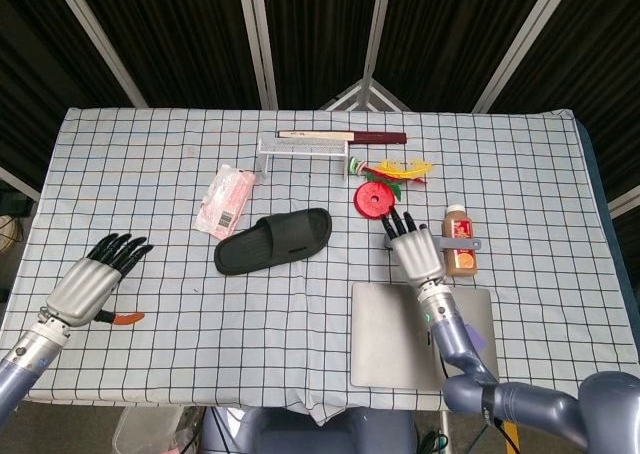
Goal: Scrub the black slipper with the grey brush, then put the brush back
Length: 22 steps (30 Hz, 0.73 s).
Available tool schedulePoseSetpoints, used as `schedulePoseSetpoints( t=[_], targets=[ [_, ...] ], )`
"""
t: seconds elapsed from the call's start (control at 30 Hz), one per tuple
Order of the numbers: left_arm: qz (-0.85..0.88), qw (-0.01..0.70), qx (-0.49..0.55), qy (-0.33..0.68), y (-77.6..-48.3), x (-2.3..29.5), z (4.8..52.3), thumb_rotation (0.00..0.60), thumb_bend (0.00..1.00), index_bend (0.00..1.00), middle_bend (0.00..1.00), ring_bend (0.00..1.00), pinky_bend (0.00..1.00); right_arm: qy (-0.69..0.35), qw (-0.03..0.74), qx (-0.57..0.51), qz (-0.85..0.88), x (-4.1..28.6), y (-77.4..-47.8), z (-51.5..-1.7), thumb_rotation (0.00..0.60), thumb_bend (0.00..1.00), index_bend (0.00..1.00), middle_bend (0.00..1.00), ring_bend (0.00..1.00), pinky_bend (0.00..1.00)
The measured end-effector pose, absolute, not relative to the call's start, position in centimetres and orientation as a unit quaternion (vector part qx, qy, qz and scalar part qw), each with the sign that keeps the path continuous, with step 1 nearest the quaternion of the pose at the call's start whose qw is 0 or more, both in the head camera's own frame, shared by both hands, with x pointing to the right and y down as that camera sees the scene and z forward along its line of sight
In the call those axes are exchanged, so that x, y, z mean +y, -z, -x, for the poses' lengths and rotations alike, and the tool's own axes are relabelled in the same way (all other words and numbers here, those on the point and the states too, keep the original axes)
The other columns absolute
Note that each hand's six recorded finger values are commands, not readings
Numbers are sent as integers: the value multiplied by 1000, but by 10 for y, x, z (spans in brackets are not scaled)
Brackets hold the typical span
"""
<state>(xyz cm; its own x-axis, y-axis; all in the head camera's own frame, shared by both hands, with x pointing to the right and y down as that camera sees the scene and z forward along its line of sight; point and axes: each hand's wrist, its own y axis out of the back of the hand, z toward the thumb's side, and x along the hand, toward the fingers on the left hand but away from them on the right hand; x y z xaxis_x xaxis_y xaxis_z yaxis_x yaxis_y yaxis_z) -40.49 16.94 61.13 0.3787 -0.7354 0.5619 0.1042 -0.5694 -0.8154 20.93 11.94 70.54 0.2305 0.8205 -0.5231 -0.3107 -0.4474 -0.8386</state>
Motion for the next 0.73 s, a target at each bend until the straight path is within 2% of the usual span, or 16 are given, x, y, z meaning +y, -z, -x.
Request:
schedulePoseSetpoints(
  t=[0.17,0.27,0.43,0.57,0.73],
  targets=[
    [714,408,248,511,-599,179,412,430,86,0,15,0,7,-575,492,-214,618,131,-672,-217,600,443,0,0,2,246],
    [700,408,279,515,-588,186,421,501,62,0,0,0,7,-574,492,-232,612,139,-647,-232,600,412,0,0,0,144],
    [648,383,354,555,-567,209,452,526,44,0,0,0,7,-565,485,-287,603,164,-600,-271,600,387,0,0,0,93],
    [598,356,389,604,-559,232,480,530,37,0,0,0,6,-562,460,-346,594,203,-568,-320,600,383,0,0,0,60],
    [584,368,393,608,-553,238,479,528,38,0,0,0,6,-568,423,-409,575,252,-538,-376,600,381,0,0,0,0]
  ],
)
